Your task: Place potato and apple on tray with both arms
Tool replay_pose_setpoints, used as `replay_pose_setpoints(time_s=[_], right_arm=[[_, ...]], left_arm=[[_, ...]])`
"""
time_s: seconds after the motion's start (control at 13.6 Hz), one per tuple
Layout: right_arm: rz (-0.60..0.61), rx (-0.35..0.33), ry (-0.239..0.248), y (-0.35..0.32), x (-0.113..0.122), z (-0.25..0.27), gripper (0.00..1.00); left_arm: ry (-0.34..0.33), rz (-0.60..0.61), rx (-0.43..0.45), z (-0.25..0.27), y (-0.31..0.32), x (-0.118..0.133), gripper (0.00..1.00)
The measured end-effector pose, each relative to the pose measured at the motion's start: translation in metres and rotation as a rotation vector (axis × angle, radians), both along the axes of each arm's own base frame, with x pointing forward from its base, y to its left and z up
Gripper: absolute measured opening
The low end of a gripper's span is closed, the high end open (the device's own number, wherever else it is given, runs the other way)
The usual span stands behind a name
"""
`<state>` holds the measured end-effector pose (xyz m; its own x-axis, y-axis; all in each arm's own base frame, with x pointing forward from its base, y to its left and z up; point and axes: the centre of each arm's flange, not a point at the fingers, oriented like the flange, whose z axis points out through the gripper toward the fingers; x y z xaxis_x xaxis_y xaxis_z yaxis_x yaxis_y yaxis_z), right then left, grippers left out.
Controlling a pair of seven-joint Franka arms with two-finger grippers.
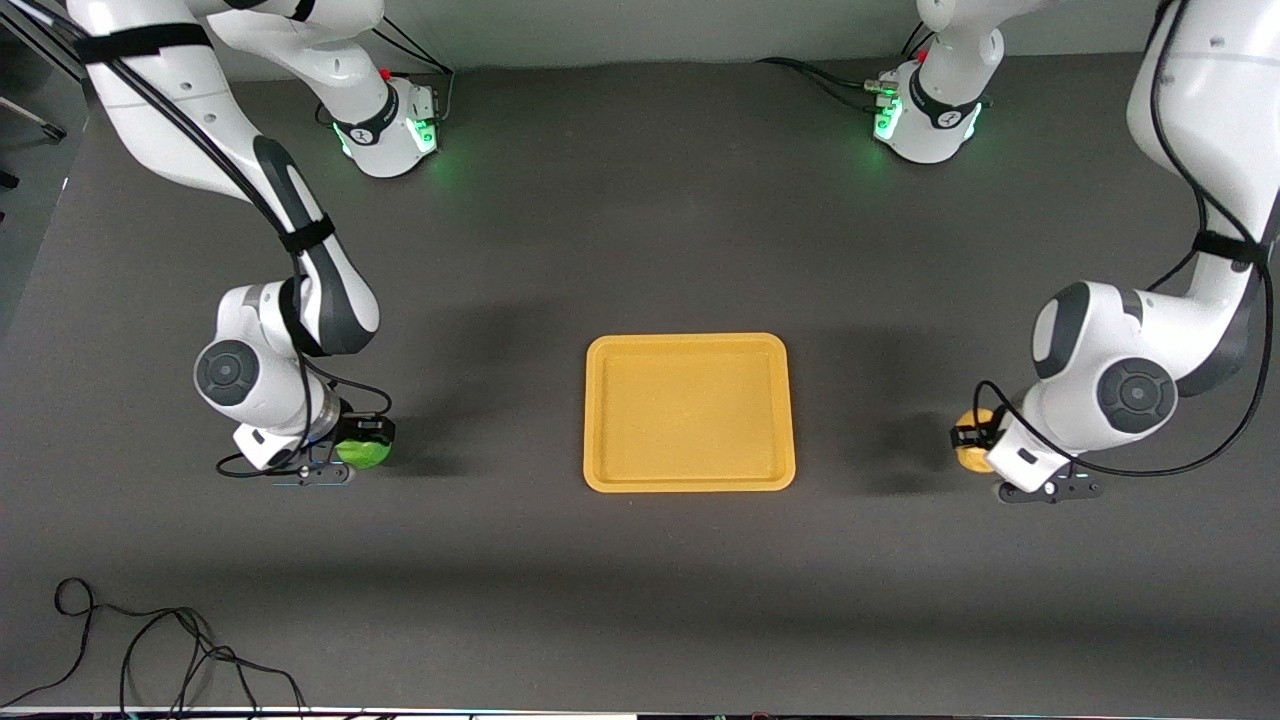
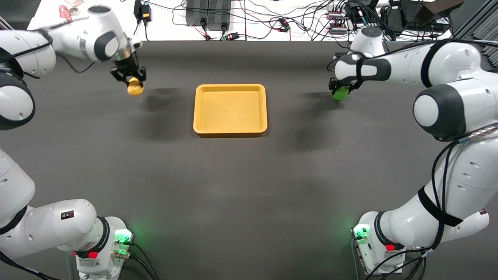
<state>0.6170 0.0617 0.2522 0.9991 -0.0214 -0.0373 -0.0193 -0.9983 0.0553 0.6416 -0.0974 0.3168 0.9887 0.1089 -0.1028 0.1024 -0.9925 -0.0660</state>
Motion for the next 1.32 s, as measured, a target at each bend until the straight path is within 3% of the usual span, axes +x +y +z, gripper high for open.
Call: replay_pose_setpoints(time_s=[0.22, 0.37, 0.59, 0.95, 1.17, 1.32], right_arm=[[-0.009, -0.004, 0.049, 0.001, 0.008, 0.066, 0.74], [-0.013, -0.008, 0.086, 0.003, 0.013, 0.109, 0.74], [-0.009, 0.002, 0.094, 0.013, 0.019, 0.141, 0.74], [-0.046, 0.047, 0.079, 0.060, 0.019, 0.151, 0.74], [-0.089, 0.079, 0.056, 0.119, 0.014, 0.155, 0.74], [-0.133, 0.111, 0.040, 0.161, 0.014, 0.145, 0.74]], left_arm=[[-0.028, 0.039, -0.011, 0.045, -0.105, -0.020, 0.57], [-0.042, 0.060, -0.030, 0.035, -0.161, -0.036, 0.57], [-0.060, 0.090, -0.094, -0.003, -0.224, -0.052, 0.57], [-0.047, 0.078, -0.061, -0.078, -0.254, -0.066, 0.57], [-0.043, 0.080, -0.058, -0.090, -0.253, -0.065, 0.57], [-0.046, 0.080, -0.058, -0.089, -0.252, -0.065, 0.63]])
